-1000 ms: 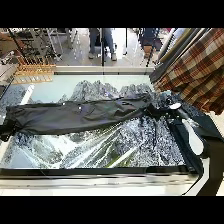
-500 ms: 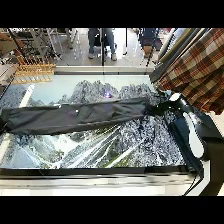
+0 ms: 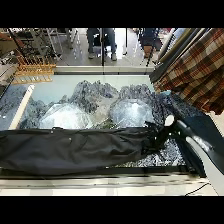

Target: Fold the clothes and pants, and hang the long-sleeved shirts on hangers.

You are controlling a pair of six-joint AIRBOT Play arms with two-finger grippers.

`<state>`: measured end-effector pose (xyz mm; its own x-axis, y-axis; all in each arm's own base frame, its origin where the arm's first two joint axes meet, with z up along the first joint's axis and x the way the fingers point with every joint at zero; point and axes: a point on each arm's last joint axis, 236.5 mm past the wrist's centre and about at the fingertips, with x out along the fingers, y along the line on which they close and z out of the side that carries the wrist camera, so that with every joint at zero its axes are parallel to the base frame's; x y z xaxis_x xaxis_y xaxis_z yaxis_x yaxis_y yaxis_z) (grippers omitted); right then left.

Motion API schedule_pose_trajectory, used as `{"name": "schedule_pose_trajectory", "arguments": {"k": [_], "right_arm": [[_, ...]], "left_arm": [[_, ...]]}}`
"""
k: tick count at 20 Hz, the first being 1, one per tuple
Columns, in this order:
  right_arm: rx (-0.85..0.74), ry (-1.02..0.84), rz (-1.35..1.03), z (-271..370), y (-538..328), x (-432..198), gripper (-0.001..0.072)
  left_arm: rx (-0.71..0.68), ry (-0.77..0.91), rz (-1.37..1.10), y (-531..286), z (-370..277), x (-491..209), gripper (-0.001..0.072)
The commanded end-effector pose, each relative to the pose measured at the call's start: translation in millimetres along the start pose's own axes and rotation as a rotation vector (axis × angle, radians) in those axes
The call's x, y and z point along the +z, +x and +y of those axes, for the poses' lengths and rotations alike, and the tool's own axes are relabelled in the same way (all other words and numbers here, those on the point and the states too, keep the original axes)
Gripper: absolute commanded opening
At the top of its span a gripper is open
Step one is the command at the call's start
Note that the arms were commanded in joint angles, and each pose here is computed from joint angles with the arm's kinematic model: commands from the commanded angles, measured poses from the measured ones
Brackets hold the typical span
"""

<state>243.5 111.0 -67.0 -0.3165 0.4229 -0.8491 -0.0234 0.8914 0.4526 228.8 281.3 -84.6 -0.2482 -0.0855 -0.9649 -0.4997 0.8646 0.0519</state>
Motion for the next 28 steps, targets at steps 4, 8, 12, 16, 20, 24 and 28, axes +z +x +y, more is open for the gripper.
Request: {"name": "schedule_pose_trajectory", "arguments": {"k": [4,8,12,16,20,24,28], "right_arm": [[-0.220,0.023,-0.313,-58.2,-74.7,25.8,0.0430],[-0.182,0.185,-0.462,-119.9,-106.9,40.3,0.0528],[0.045,0.083,-0.414,-110.0,-69.2,65.4,0.0570],[0.161,0.033,-0.415,-113.1,-35.1,97.6,0.0571],[0.326,-0.053,-0.418,-87.5,-18.3,114.3,0.0128],[0.143,-0.037,-0.466,-106.1,-64.5,115.5,0.0020],[-0.326,0.133,-0.719,-157.7,-202.8,107.7,0.0018]], "left_arm": [[-0.012,-0.117,0.015,-41.6,1.3,-7.5,0.0576],[-0.252,-0.096,-0.287,-122.7,-51.8,30.1,0.0568],[-0.537,0.028,-0.530,-193.8,-119.7,46.8,0.0568],[-0.640,0.189,-0.536,-208.5,-158.8,35.3,0.0403],[-0.673,0.416,-0.458,-192.9,-217.6,13.0,0.0014],[-0.700,0.756,-0.271,-141.7,-312.1,-46.7,0.0013],[-0.679,0.968,-0.078,-66.3,-388.8,-119.3,0.0014]]}}
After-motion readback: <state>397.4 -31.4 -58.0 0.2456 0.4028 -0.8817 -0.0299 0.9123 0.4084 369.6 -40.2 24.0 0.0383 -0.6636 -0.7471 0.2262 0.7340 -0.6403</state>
